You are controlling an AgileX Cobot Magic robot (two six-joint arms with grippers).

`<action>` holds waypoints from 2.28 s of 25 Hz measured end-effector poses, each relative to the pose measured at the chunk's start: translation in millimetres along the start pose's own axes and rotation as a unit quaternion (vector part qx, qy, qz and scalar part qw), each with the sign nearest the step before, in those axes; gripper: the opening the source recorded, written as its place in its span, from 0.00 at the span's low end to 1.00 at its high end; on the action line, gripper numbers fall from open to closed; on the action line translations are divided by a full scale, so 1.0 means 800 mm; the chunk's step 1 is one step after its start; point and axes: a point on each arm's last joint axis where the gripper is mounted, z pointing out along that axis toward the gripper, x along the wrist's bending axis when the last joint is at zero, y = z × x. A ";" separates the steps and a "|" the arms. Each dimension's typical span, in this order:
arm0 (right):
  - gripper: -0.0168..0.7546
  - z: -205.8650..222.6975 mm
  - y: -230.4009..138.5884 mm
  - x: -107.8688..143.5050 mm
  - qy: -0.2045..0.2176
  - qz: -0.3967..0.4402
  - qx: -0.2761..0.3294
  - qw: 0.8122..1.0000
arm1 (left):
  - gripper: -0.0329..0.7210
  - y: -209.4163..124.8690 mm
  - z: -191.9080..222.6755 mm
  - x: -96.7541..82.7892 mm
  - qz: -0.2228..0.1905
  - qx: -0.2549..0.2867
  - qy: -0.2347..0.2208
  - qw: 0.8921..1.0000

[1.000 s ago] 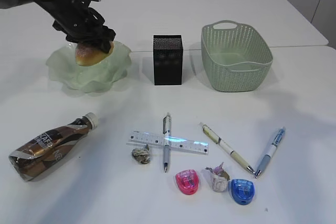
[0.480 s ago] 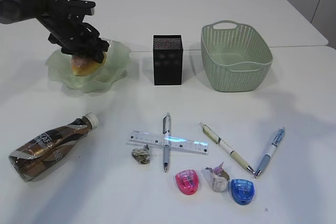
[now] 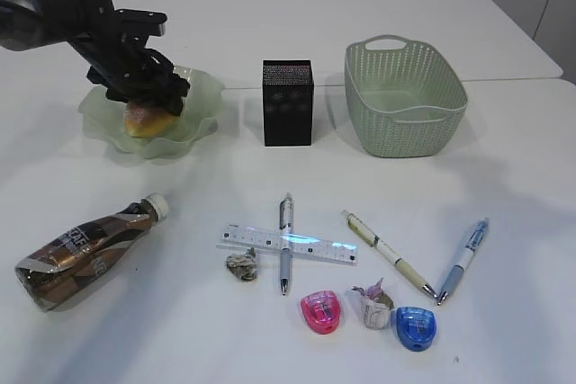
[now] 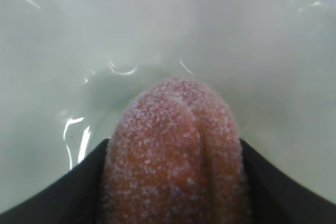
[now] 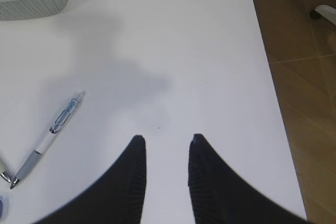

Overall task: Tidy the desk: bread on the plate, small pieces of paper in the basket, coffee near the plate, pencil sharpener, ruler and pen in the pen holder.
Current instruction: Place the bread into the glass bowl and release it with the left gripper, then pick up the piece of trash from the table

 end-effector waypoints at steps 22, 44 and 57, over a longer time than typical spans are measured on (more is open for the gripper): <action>0.33 0.000 0.000 0.000 0.000 -0.003 -0.001 1.000 | 0.83 0.036 -0.084 -0.004 0.005 -0.045 0.002 0.999; 0.33 0.000 0.000 0.004 0.017 0.007 -0.001 1.000 | 0.74 0.031 -0.264 -0.025 0.003 0.045 -0.044 0.998; 0.33 -0.002 -0.003 0.022 0.086 -0.041 0.010 0.995 | 0.73 0.005 -0.392 -0.074 0.042 -0.022 -0.076 0.996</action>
